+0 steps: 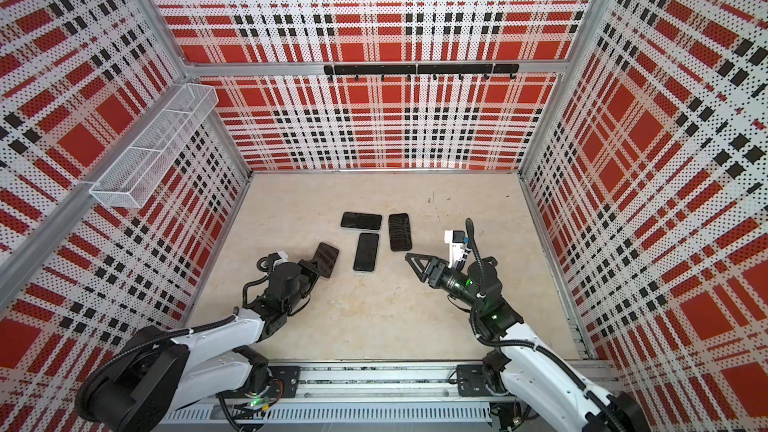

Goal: Put the phone into the phone case

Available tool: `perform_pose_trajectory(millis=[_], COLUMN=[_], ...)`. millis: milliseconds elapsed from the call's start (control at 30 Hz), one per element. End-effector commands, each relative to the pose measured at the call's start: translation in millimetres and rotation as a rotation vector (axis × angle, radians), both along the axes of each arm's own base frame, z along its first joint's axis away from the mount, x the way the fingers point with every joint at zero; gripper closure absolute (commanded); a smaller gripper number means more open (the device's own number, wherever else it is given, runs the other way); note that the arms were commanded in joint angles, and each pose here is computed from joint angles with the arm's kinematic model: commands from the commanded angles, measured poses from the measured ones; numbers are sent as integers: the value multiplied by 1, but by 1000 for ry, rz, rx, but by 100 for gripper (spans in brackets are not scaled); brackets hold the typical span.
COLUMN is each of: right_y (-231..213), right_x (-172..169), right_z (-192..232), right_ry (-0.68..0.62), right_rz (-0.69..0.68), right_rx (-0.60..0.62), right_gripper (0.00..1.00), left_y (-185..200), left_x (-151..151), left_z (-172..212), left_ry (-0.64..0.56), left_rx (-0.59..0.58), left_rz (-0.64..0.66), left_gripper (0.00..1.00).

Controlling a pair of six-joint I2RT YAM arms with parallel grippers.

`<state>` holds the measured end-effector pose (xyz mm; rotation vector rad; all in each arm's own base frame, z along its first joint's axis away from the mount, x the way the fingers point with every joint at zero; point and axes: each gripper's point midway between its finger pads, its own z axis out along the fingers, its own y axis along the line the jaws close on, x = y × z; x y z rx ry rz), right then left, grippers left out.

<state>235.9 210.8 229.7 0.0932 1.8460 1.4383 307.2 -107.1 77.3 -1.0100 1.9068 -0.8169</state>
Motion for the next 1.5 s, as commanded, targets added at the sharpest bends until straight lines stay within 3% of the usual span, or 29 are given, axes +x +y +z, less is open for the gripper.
perform_pose_trajectory(millis=[0, 567, 733, 800, 933, 1000, 1100, 1267, 1333, 1467], right_y=[-2, -13, -14, -18, -42, -65, -109, -153, -163, -180], right_x=[2, 3, 4, 5, 7, 9, 13, 24, 30, 43], right_z=[12, 10, 9, 8, 7, 2, 0, 12, 17, 15], right_ry=[-54, -54, -59, -64, -72, -45, -14, -101, -172, -340], right_rz=[-11, -41, -40, -51, -155, -251, -423, -617, -670, -777], right_rx=[19, 7, -11, -53, -235, -383, -609, -850, -924, -1104], right_gripper=[33, 32, 32, 31, 28, 23, 18, 12, 11, 5], left_y=[0, -15, -14, -11, 1, 12, 29, 62, 77, 125], left_x=[20, 34, 32, 27, 19, 13, 4, -7, -8, -6], left_z=[24, -13, -13, -22, -26, -24, -13, 25, 48, 116], left_ry=[-80, -7, -4, 56, 164, 226, 312, 375, 339, 156], left_rx=[-78, -121, -99, -72, 28, 92, 207, 360, 417, 660], left_rz=[65, 49, 38, 38, 29, 27, 3, -22, -8, 115], left_gripper=[93, 74, 50, 39, 26, 0, 1, 1, 1, 1])
